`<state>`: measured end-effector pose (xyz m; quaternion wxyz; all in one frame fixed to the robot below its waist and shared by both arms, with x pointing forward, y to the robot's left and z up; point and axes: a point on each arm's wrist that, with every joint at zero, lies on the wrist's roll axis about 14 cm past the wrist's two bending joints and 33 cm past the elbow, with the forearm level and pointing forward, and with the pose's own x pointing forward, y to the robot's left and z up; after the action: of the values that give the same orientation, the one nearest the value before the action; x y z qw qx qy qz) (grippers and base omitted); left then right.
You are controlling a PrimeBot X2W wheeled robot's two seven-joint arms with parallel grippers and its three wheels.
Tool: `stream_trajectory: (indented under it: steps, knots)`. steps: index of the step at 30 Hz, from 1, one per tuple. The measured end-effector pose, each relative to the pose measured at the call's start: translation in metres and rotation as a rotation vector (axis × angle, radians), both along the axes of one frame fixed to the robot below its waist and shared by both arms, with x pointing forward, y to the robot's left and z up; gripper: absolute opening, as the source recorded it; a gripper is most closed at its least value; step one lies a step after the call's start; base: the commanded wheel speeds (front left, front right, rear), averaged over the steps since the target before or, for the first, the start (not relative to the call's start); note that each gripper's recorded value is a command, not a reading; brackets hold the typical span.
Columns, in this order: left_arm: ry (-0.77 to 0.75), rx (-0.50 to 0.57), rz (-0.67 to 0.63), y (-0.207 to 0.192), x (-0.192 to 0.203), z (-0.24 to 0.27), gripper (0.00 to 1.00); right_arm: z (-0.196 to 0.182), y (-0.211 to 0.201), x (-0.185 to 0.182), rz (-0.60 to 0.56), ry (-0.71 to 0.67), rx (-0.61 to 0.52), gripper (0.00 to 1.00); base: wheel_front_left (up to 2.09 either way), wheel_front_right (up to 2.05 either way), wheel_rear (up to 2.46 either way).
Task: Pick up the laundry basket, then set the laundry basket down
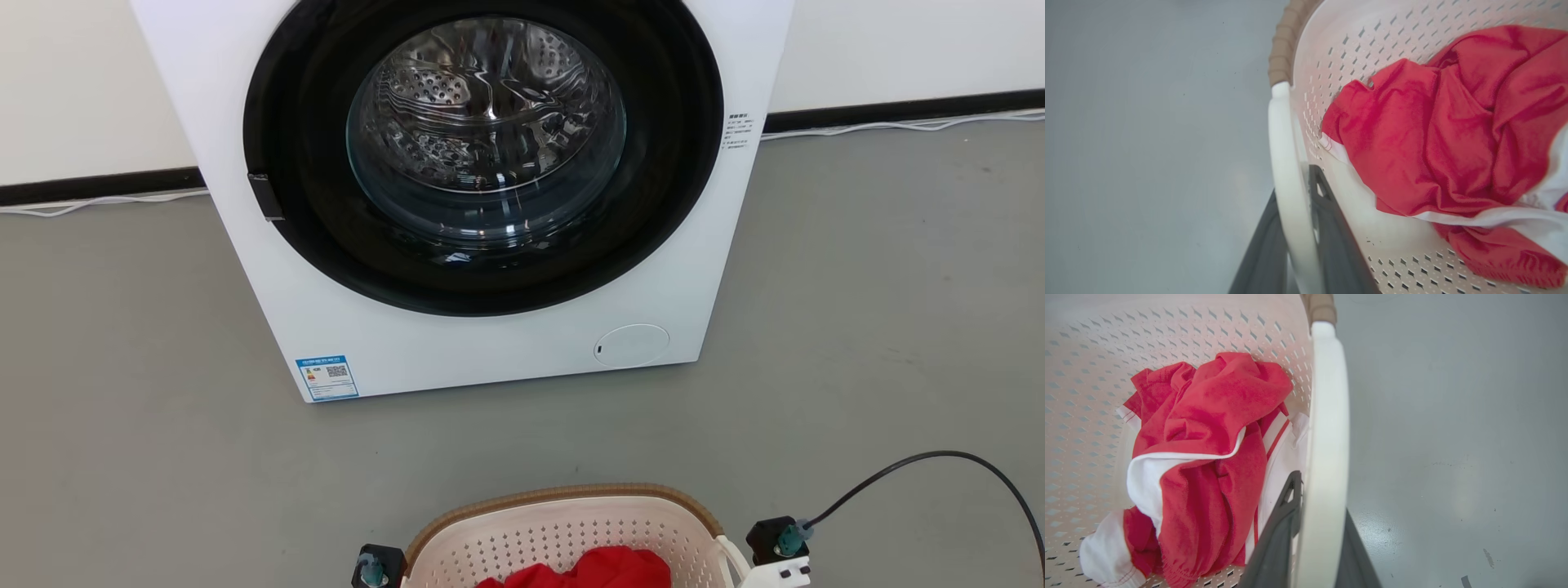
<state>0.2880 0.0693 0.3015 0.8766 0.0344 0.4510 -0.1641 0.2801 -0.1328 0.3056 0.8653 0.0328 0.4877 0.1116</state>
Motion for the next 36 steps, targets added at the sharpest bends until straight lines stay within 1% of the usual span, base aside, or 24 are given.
stream_trajectory:
  steps: [10, 17, 28, 36]
  knots:
    - [0.021, 0.003, 0.002, 0.001, -0.003, -0.006, 0.0, -0.005, 0.002, -0.002, 0.0, 0.014, 0.006, 0.0, 0.0, 0.0, 0.0]
    - [0.035, 0.0, 0.002, 0.001, 0.002, -0.013, 0.0, -0.011, 0.001, 0.004, 0.0, 0.012, 0.006, 0.0, 0.0, 0.0, 0.0]
    - [-0.025, -0.017, 0.035, 0.0, 0.067, -0.017, 0.0, -0.013, -0.002, 0.074, 0.006, -0.084, -0.01, 0.0, 0.0, 0.0, 0.0]
    - [-0.049, -0.041, 0.072, 0.0, 0.117, -0.036, 0.0, -0.031, -0.003, 0.129, 0.026, -0.136, -0.029, 0.0, 0.0, 0.0, 0.0]
